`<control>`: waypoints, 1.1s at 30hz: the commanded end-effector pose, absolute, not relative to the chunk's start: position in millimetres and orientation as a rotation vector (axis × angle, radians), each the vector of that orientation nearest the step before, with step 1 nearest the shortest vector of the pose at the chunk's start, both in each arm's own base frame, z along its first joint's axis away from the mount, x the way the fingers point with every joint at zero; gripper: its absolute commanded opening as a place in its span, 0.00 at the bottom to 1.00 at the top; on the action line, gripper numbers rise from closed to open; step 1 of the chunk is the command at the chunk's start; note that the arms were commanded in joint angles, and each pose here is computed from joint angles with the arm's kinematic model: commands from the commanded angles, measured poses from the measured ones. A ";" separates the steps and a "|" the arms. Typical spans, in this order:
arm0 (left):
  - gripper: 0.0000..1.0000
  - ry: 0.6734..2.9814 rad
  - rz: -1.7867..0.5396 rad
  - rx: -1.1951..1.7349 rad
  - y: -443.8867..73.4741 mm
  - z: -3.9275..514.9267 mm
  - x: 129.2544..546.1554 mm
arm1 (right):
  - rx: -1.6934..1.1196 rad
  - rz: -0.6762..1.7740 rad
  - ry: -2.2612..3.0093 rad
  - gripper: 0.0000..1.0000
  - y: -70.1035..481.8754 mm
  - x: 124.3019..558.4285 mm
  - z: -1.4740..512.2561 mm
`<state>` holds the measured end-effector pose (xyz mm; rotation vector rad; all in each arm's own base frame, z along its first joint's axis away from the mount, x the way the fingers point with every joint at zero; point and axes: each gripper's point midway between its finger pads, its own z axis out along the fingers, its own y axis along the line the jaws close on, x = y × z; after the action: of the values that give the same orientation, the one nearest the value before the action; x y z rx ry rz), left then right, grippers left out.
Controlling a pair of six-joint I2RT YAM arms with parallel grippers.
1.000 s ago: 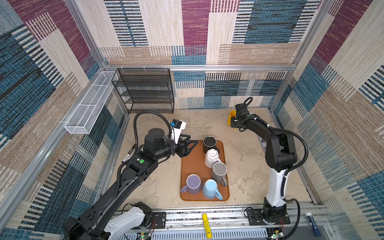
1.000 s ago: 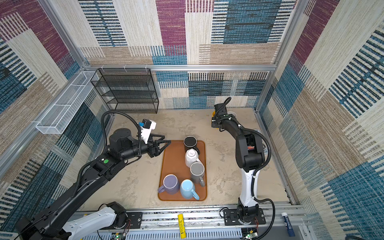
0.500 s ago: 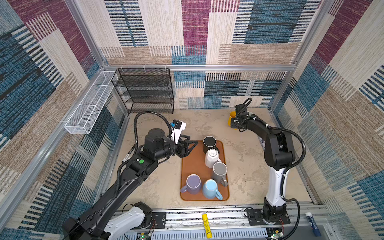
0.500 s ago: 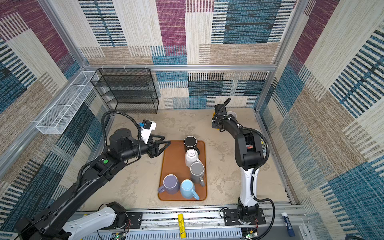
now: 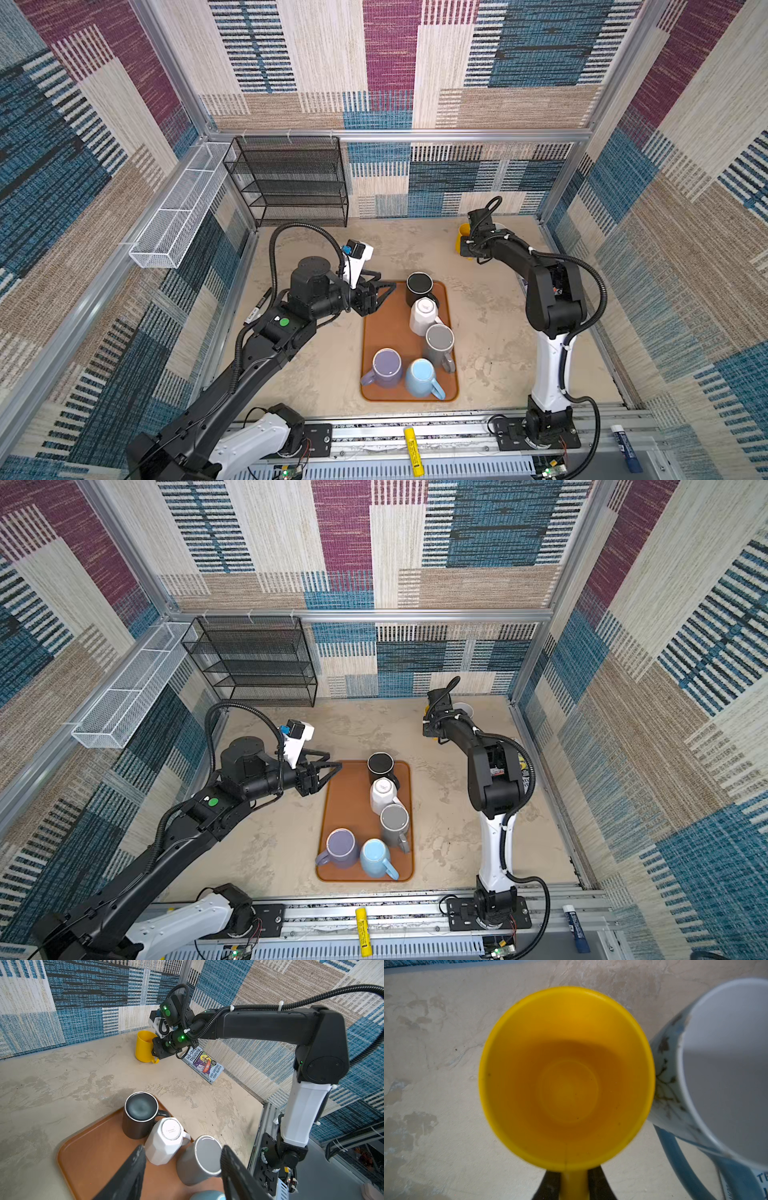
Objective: Turn the mug right side up
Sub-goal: 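Lower the yellow mug upright beside the blue floral mug with the right gripper, then open the right gripper and lift it while the left gripper reaches over the purple mug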
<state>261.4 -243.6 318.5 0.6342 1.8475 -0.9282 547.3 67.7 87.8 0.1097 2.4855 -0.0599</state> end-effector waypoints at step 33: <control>0.60 1.905 -0.881 0.650 -243.3 301.9 268.7 | 0.079 0.075 2.301 0.43 77.3 527.1 175.6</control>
<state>266.4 -246.0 303.8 0.6360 1.9015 -0.9202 529.1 68.2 154.5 0.1099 2.3663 0.0025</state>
